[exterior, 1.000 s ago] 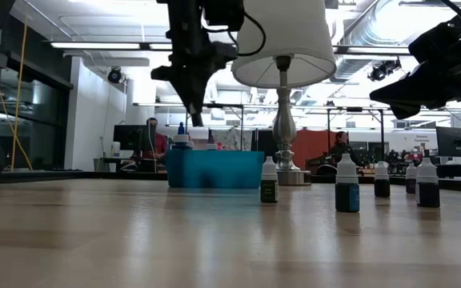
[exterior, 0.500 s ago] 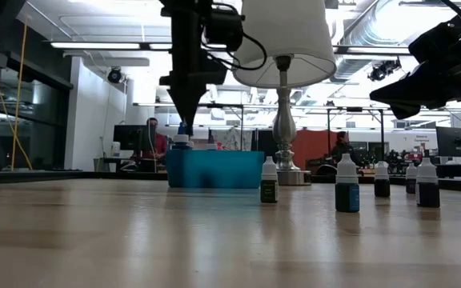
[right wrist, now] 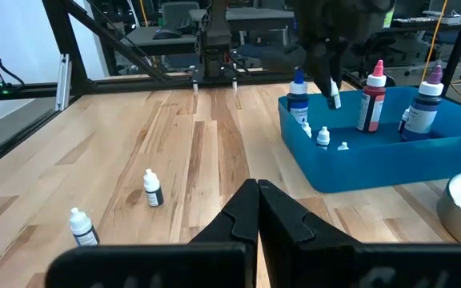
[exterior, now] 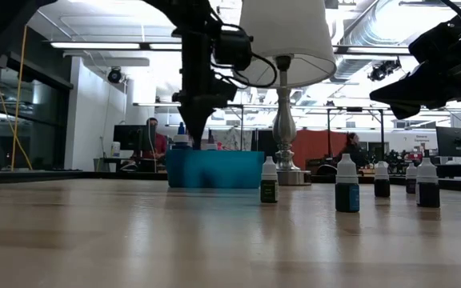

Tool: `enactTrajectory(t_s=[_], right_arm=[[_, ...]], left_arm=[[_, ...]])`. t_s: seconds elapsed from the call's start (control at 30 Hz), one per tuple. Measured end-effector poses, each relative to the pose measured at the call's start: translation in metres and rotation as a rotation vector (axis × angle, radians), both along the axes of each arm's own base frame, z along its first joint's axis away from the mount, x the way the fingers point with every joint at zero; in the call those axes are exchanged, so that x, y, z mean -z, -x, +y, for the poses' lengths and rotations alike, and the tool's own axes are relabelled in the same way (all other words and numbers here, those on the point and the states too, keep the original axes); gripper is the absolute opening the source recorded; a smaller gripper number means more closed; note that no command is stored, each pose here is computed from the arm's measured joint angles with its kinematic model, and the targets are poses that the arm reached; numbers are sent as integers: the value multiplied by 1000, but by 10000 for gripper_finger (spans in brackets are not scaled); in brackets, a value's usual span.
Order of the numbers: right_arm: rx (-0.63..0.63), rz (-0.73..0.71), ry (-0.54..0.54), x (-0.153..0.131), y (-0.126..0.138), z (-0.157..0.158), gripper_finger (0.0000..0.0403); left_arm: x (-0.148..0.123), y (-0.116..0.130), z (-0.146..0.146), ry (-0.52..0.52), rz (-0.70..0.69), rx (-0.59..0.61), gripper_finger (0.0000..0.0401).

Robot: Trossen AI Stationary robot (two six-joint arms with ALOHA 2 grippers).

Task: Pick & Place food coloring
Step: Put the small black food coloring bottle into the blue bin

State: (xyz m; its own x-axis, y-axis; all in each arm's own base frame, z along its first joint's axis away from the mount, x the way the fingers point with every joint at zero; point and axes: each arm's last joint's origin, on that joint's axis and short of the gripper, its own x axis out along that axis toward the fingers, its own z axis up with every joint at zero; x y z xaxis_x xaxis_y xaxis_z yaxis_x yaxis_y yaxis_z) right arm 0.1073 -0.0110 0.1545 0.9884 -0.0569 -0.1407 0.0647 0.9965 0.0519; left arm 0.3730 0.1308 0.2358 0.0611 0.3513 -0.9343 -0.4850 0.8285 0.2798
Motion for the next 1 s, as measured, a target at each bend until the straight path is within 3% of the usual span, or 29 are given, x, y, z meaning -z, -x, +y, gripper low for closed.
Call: enactTrajectory(t_s=[0.5, 0.7, 1.0], right_arm=[[1, 0, 0, 0, 0, 0, 0], [0, 0, 0, 0, 0, 0, 0], [0, 0, 0, 0, 0, 0, 0]], left_arm=[[24, -11, 2, 129, -9, 31, 61], [25, -11, 3, 132, -17, 37, 61], [48, -4, 1, 139, 29, 55, 61]])
